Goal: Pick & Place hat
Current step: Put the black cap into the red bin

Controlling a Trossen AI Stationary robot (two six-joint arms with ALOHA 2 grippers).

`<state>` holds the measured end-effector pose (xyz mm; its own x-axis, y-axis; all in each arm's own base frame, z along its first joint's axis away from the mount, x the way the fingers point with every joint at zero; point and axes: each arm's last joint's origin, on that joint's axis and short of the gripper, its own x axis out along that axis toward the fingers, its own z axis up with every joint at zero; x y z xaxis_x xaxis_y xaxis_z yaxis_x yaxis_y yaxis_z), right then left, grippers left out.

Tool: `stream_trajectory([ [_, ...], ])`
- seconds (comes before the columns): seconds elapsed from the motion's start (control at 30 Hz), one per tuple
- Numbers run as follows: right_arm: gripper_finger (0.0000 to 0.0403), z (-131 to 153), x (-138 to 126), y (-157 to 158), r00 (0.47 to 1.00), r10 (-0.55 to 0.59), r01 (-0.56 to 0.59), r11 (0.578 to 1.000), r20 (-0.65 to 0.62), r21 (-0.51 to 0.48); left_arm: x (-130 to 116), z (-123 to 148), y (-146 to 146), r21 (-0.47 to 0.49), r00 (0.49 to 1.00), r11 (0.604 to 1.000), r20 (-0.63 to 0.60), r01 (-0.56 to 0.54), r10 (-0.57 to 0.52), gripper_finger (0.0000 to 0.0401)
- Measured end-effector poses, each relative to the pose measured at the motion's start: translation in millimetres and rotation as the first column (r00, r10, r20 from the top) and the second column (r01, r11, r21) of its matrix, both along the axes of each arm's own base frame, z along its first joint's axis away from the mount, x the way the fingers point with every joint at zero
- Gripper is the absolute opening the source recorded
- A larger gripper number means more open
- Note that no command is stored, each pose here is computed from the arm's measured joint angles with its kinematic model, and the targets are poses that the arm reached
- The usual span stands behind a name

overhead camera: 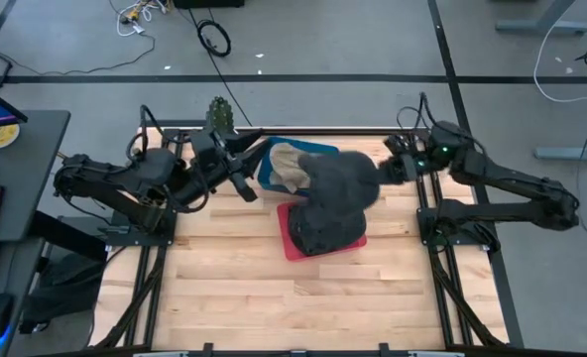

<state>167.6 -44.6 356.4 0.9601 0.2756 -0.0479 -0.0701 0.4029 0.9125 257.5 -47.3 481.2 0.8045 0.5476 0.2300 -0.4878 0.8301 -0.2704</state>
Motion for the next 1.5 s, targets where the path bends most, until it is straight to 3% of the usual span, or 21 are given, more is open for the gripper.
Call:
stream_trajectory([
  [0.17, 0.0006, -17.4, -29.4, 9.7, 0.973, -0.042, 0.052, 0.998, -0.227, 0.039, 7.8, -5.8, -2.1, -0.005, 1.000, 1.000, -0.019, 0.005, -0.005, 0.0139],
  [0.3, 0.0006, -30.1, -36.1, 10.7, 0.926, -0.089, 0.116, 0.992, -0.366, 0.053, 17.8, -14.3, -4.3, -0.003, 0.998, 1.000, -0.059, 0.008, -0.008, 0.0138],
  [0.47, 0.0006, -38.0, -25.3, 6.4, 0.897, -0.100, 0.141, 0.988, -0.431, 0.064, 34.6, -28.6, -7.7, -0.002, 0.994, 1.000, -0.110, 0.007, -0.007, 0.0138],
  [0.63, 0.0006, -52.6, -5.2, 5.1, 0.855, 0.019, 0.063, 0.988, -0.519, 0.140, 50.7, -42.4, -11.3, -0.010, 0.990, 1.000, -0.143, 0.008, -0.009, 0.0138],
  [0.77, 0.0006, -63.9, 11.9, 0.2, 0.828, 0.043, 0.046, 0.988, -0.558, 0.144, 59.8, -50.8, -14.8, -0.039, 0.989, 0.999, -0.146, 0.017, -0.023, 0.0138],
  [1.03, 0.0005, -77.6, 41.1, -9.3, 0.830, 0.062, 0.034, 0.986, -0.554, 0.161, 64.8, -56.0, -22.2, -0.081, 0.988, 0.994, -0.128, 0.071, -0.081, 0.0138],
  [1.23, 0.0005, -91.0, 51.5, -13.0, 0.802, 0.069, 0.011, 0.991, -0.593, 0.131, 64.4, -55.9, -26.2, -0.083, 0.986, 0.991, -0.123, 0.106, -0.116, 0.0138],
  [1.5, 0.0005, -101.6, 57.7, -16.4, 0.767, -0.005, 0.055, 0.997, -0.642, 0.057, 64.4, -55.9, -26.4, -0.124, 0.987, 0.986, -0.095, 0.115, -0.127, 0.0138],
])
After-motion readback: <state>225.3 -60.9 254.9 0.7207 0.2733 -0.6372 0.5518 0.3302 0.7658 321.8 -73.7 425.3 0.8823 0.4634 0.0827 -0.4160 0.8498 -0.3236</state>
